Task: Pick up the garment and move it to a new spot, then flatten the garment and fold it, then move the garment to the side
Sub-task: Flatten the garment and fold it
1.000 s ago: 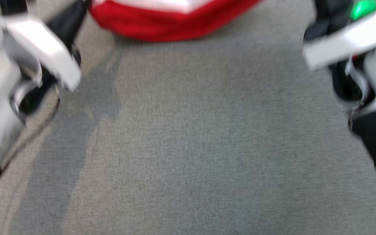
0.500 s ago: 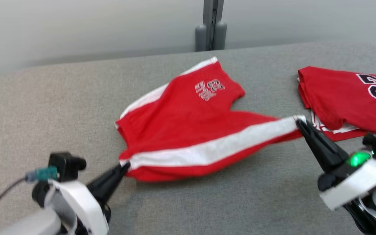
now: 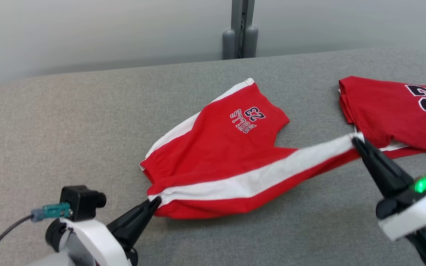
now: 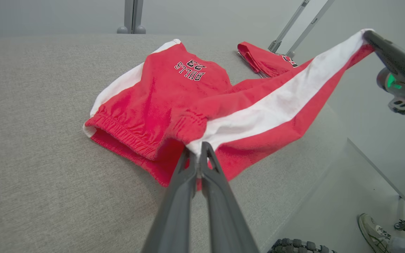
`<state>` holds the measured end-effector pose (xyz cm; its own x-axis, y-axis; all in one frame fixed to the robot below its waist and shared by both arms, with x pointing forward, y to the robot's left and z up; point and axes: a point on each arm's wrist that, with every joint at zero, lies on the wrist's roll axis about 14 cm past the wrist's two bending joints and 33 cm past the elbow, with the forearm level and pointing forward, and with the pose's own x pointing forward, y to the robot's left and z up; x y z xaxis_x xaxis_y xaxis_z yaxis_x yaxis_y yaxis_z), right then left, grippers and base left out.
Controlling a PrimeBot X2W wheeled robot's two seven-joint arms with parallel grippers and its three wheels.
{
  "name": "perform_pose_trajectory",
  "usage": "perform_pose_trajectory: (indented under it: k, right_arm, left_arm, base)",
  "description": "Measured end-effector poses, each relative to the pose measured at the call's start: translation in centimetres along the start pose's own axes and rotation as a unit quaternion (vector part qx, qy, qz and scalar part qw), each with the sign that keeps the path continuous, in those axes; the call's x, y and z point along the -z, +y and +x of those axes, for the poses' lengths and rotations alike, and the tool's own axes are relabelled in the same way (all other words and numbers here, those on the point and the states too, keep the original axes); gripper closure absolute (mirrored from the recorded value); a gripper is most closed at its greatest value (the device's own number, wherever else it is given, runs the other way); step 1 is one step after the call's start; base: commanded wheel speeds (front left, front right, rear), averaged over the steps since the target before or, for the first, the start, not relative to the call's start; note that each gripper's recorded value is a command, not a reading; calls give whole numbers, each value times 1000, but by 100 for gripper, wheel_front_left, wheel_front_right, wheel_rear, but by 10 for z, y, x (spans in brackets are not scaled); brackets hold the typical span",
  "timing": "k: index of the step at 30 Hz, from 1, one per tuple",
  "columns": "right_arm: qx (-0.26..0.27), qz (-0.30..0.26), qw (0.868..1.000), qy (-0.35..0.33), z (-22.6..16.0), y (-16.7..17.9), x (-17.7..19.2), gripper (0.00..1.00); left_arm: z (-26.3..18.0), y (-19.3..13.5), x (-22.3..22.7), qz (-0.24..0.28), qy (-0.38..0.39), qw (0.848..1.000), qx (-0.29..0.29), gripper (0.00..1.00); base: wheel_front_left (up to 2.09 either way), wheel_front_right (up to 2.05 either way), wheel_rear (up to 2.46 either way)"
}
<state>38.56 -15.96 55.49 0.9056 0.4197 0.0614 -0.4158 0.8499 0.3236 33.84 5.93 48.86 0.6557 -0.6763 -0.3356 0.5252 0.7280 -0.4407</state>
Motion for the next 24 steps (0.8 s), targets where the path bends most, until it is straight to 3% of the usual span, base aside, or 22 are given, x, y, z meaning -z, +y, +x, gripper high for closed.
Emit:
perform_pose_trajectory:
  k: [3,8,16,24]
  right_arm:
    - [-7,8,1000,3,25,-4,-6,100]
    - [-13,11,1000,17,73,-20,-5,100]
    - [-10,25,998,52,136,-50,28,100]
    - [-25,19,995,90,193,-56,63,100]
  left_arm:
    - [8,4,-7,-19,0,1000,10,100]
    - [30,37,-24,-57,-12,998,-1,100]
    - [57,85,-19,-99,-9,995,-28,100]
    - [74,103,-11,-115,-12,993,-36,100]
  base:
    - [0,0,0]
    - [0,0,0]
    - [0,0,0]
    - [0,0,0]
